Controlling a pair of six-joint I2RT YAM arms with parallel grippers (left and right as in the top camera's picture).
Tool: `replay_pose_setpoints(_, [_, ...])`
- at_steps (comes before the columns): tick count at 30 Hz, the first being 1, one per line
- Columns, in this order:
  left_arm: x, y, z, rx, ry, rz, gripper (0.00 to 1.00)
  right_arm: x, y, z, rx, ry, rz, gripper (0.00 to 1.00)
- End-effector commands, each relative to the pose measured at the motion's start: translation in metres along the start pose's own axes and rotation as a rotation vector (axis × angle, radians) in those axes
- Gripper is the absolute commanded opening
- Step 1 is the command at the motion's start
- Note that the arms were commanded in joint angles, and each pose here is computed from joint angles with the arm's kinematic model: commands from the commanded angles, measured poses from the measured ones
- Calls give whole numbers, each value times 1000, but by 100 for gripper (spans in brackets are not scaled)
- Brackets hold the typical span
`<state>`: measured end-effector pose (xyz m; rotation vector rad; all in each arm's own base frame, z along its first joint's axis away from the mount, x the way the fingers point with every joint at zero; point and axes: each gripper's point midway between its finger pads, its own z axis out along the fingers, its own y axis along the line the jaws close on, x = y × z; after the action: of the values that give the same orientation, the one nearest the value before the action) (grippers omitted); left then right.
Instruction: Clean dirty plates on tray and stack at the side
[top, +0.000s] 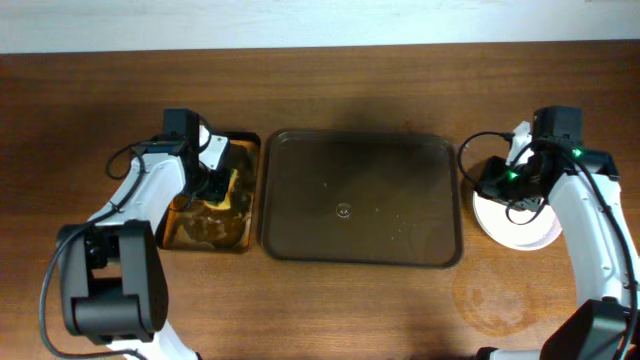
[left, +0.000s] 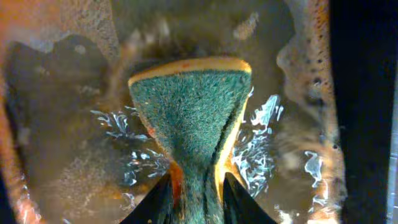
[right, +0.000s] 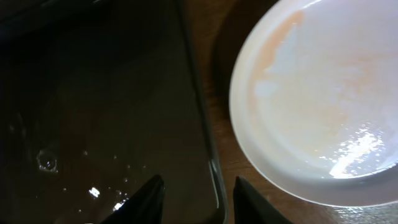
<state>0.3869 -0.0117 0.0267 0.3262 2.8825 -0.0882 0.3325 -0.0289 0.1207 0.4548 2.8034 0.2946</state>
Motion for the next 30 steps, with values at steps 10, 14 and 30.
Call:
replay_pose_setpoints(10, [-25,-2,-96,-44,-226,-71,68,1,76,3,-56,-48,-282,53])
replay_pose_setpoints(14, [18,-17,-100,15,-66,-259,76,18,66,-24,26,-46,-299,98])
replay_pose_setpoints(30, [87,-46,-200,-21,-590,-156,100,106,38,-130,-55,-514,-335,98])
